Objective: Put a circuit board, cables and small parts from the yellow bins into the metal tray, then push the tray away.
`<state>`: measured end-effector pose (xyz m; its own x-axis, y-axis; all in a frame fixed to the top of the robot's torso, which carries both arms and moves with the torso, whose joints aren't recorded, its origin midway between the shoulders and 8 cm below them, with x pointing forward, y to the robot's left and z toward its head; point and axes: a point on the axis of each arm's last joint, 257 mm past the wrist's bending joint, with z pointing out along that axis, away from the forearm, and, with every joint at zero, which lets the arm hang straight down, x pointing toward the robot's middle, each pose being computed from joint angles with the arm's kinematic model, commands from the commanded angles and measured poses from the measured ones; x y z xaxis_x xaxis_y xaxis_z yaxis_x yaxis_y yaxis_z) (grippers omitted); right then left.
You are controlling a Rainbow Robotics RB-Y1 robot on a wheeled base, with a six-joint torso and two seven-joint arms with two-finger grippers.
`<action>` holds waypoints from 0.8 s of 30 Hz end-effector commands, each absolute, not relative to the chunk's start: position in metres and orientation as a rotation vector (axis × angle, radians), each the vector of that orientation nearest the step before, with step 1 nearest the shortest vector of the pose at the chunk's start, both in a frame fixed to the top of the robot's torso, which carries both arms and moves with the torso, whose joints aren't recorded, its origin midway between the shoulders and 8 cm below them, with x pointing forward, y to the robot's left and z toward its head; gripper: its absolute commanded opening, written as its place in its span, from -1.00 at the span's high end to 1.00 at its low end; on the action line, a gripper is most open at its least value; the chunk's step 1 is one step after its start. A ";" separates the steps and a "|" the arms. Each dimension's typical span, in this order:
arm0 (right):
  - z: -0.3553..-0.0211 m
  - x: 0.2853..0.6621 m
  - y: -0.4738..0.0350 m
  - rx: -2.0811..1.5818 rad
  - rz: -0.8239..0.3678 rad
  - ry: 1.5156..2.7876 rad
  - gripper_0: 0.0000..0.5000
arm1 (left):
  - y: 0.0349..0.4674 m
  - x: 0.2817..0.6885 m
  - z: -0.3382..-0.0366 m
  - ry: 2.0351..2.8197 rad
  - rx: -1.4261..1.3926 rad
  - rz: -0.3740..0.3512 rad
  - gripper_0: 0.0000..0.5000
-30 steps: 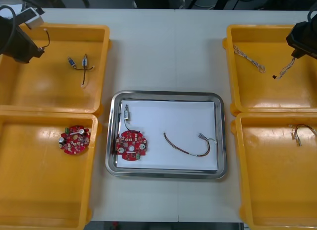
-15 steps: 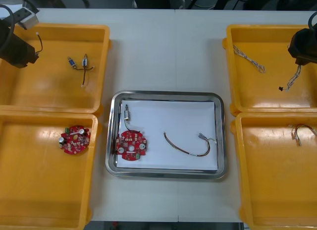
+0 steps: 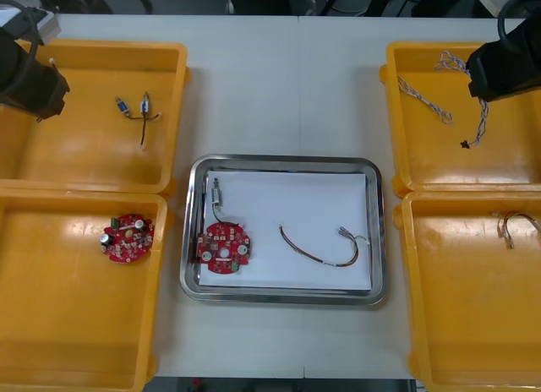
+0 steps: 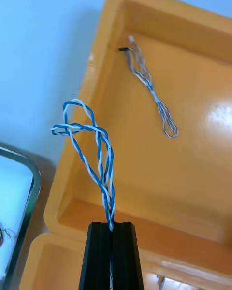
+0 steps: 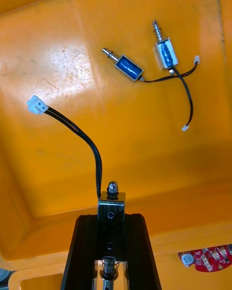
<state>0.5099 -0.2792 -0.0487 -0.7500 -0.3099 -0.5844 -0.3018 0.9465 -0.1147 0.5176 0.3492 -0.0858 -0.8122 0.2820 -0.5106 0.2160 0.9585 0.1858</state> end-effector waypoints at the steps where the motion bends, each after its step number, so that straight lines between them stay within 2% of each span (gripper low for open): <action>1: -0.043 0.497 -0.263 -0.749 -0.213 2.380 1.00 | 0.325 0.514 -0.073 2.500 0.418 0.177 1.00; 6: -0.062 0.482 -0.230 -1.056 -0.323 2.303 1.00 | 0.294 0.507 -0.078 2.500 0.395 0.145 1.00; 9: -0.076 0.472 -0.214 -1.214 -0.344 2.269 1.00 | 0.279 0.504 -0.081 2.504 0.364 0.117 1.00; 13: -0.100 0.459 -0.197 -1.396 -0.338 2.250 1.00 | 0.261 0.501 -0.084 2.498 0.346 0.109 1.00; 18: -0.132 0.448 -0.159 -1.536 -0.234 2.215 1.00 | 0.244 0.494 -0.093 2.520 0.337 0.113 1.00; 24: -0.147 0.450 -0.124 -1.580 -0.212 2.140 1.00 | 0.232 0.490 -0.100 2.536 0.311 0.099 1.00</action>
